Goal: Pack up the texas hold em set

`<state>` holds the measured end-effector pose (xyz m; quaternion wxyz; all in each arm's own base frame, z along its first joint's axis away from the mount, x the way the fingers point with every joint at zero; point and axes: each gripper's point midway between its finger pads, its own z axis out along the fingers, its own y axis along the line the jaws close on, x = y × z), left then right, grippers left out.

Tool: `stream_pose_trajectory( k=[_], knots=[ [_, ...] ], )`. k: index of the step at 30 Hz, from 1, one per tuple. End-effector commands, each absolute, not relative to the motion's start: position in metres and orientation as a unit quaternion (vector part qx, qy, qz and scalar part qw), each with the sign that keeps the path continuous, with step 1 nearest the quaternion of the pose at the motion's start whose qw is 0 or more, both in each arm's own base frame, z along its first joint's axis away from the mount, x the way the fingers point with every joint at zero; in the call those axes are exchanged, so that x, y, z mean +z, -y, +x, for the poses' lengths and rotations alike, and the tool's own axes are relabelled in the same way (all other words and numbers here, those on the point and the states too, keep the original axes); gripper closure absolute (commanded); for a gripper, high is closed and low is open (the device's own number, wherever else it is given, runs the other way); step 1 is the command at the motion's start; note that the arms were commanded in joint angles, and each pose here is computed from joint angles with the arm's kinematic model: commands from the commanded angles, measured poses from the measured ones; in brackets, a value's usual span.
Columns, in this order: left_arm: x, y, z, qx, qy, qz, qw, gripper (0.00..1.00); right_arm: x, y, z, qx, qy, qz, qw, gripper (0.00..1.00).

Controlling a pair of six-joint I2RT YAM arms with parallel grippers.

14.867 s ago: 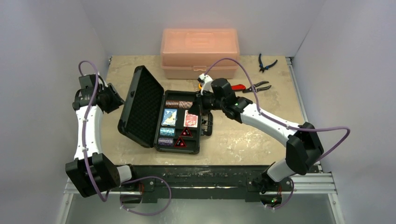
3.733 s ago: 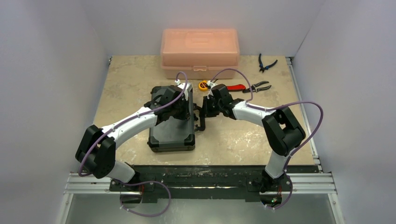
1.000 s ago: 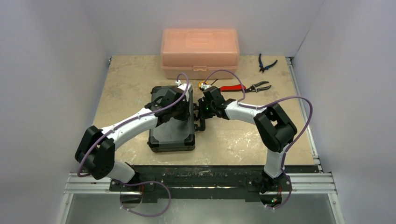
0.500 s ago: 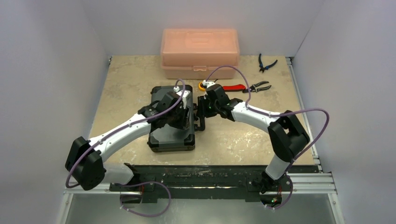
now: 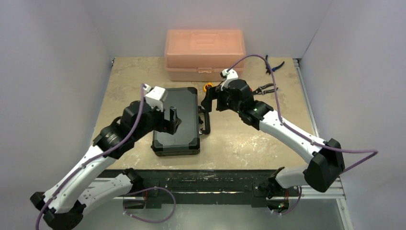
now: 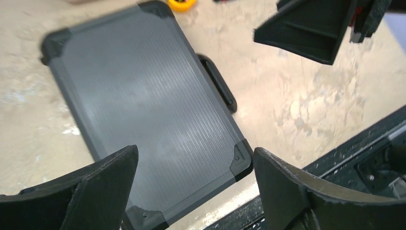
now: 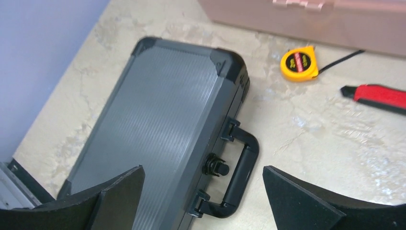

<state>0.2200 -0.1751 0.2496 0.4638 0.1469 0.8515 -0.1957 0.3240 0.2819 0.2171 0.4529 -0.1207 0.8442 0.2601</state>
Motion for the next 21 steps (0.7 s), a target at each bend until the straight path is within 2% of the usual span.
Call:
stream_pose_trajectory(
  k=[1, 6, 11, 17, 21],
  knots=[
    [0.301, 0.137, 0.214, -0.157, -0.818, 0.127, 0.539, 0.07, 0.269, -0.263, 0.326, 0.249, -0.809, -0.104, 0.522, 0.01],
    [0.339, 0.103, 0.196, -0.147, -0.766, 0.114, 0.615, 0.06, 0.302, -0.247, 0.320, 0.256, -0.781, -0.083, 0.563, 0.01],
    [0.358, 0.074, 0.185, -0.112, -0.736, 0.111, 0.658, 0.05, 0.332, -0.223, 0.316, 0.248, -0.750, -0.039, 0.611, 0.01],
    [0.322, 0.049, 0.195, -0.044, -0.751, 0.067, 0.655, 0.06, 0.335, -0.189, 0.317, 0.254, -0.719, 0.091, 0.640, 0.01],
    [0.316, 0.041, 0.190, -0.033, -0.757, 0.064, 0.649, 0.10, 0.326, -0.184, 0.318, 0.238, -0.722, 0.090, 0.643, 0.01]
  ],
)
